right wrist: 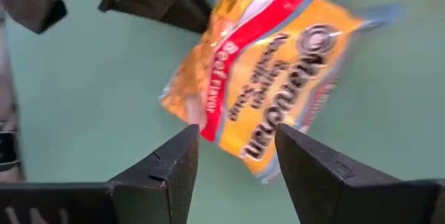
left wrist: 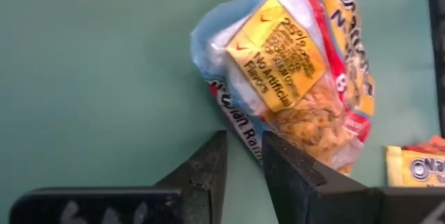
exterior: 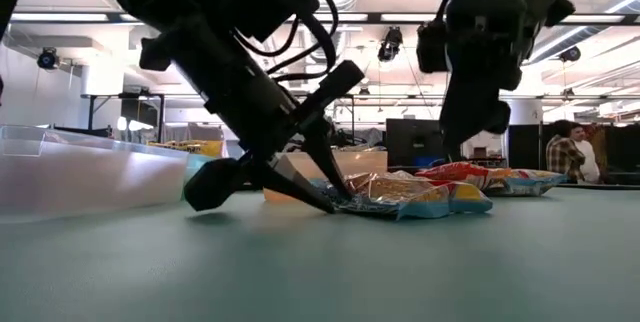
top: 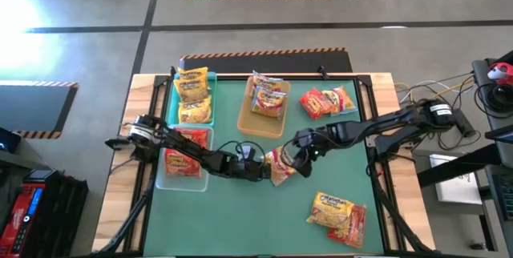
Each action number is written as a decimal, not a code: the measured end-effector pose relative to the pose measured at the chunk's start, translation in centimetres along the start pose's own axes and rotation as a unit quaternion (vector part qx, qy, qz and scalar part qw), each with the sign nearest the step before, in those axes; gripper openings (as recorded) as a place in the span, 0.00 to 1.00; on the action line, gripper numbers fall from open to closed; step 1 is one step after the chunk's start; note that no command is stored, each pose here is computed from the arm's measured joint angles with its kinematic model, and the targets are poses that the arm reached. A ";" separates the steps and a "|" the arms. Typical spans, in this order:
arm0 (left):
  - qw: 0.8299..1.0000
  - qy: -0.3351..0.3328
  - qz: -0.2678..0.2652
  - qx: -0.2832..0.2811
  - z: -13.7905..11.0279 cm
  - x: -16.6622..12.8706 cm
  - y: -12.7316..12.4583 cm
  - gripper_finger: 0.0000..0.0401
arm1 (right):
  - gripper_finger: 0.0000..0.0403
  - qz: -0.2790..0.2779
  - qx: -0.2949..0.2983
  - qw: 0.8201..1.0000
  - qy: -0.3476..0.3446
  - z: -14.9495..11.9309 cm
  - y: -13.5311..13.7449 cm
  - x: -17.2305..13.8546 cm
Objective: Sort Maruchan noodles
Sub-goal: Put the blue noodle pack into the orange bin
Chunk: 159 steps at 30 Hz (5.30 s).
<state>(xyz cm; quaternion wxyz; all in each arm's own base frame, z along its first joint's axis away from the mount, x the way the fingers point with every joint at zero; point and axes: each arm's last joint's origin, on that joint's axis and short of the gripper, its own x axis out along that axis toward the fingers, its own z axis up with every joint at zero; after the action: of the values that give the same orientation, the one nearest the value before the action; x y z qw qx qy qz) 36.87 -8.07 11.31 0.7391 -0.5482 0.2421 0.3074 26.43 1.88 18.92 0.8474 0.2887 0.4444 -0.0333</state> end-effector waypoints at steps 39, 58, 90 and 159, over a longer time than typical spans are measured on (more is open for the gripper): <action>0.998 0.007 0.012 0.057 -1.5 2.1 -3.2 0.19 | 0.54 0.002 0.024 0.999 -0.028 0.6 0.5 -1.2; 0.998 -0.001 0.024 0.061 -1.5 2.1 -2.9 0.18 | 0.69 -0.041 0.044 0.997 -0.055 1.3 -0.5 2.6; 0.997 -0.014 0.023 0.075 -1.2 1.7 -3.1 0.18 | 0.40 -0.012 0.037 0.997 -0.066 1.8 -0.7 4.1; 0.997 -0.062 0.017 0.049 -3.0 -4.8 -4.9 0.20 | 0.30 -0.173 -0.199 0.960 -0.099 13.7 -9.5 0.2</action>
<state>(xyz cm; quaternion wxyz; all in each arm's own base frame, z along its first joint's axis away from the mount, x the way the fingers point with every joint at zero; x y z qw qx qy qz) 37.01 -12.90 17.06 0.7735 -0.4865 0.2201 0.3415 33.63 -13.12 20.44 0.9087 0.0286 0.3991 -0.1188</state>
